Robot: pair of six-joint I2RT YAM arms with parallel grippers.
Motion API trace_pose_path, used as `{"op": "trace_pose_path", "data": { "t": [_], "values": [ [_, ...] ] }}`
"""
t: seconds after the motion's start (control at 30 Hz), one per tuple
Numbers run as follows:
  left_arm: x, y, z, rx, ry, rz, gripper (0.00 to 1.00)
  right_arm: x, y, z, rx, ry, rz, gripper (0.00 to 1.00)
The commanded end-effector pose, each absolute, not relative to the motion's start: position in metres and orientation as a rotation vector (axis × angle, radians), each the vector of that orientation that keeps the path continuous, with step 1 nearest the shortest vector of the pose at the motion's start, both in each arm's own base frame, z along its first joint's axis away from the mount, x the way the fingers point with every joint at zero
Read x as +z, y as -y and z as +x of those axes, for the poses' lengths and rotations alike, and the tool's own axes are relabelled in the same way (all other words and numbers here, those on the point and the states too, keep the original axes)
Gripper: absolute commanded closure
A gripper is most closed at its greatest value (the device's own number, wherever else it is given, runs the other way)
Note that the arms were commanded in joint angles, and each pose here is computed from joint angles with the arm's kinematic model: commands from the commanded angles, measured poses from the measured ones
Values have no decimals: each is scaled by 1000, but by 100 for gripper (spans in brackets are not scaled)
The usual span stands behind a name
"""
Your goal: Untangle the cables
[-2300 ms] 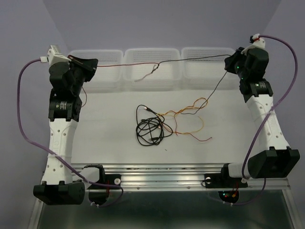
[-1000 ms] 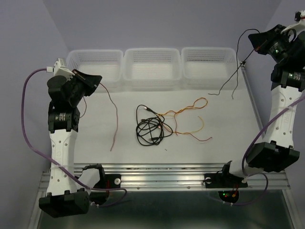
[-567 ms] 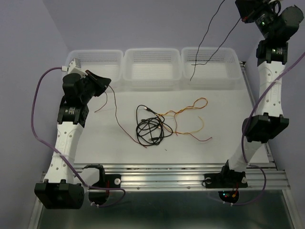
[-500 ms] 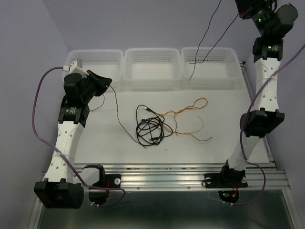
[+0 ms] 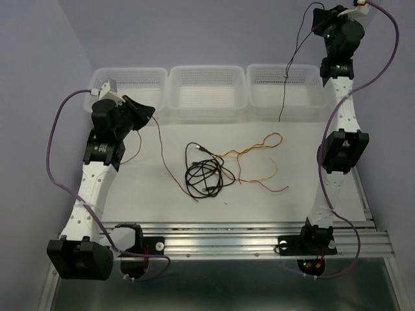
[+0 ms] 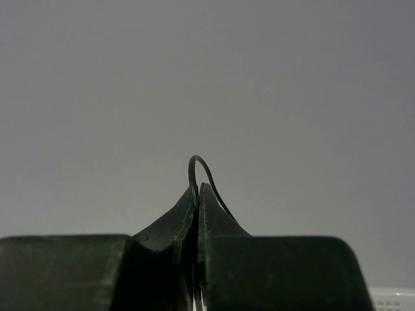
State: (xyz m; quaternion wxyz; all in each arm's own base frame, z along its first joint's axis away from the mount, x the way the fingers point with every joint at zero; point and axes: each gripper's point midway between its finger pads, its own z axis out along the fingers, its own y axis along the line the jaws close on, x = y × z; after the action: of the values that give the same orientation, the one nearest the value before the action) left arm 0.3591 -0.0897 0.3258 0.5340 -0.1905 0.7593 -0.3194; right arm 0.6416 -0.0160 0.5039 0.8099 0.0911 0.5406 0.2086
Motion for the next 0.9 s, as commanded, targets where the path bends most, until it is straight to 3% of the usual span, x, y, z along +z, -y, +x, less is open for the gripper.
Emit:
{"op": "trace_pose_path", "data": {
  "t": [0.0,0.27,0.6,0.67,0.87],
  "values": [
    [334,93,365,-756,-1765,-397,100,481,18,662,360,-1128,273,99],
    [328,92,365,-745,-1776,-401,100,383,19,692,182,-1278,444,99],
    [324,90,360,-729,-1789,-402,100,240,18,690,81,-1489,626,97],
    [326,91,359,-731,-1785,-400,100,225,21,688,50,-1522,643,88],
    [339,92,356,-743,-1765,-382,100,227,31,677,-5,-1560,716,38]
  ]
}}
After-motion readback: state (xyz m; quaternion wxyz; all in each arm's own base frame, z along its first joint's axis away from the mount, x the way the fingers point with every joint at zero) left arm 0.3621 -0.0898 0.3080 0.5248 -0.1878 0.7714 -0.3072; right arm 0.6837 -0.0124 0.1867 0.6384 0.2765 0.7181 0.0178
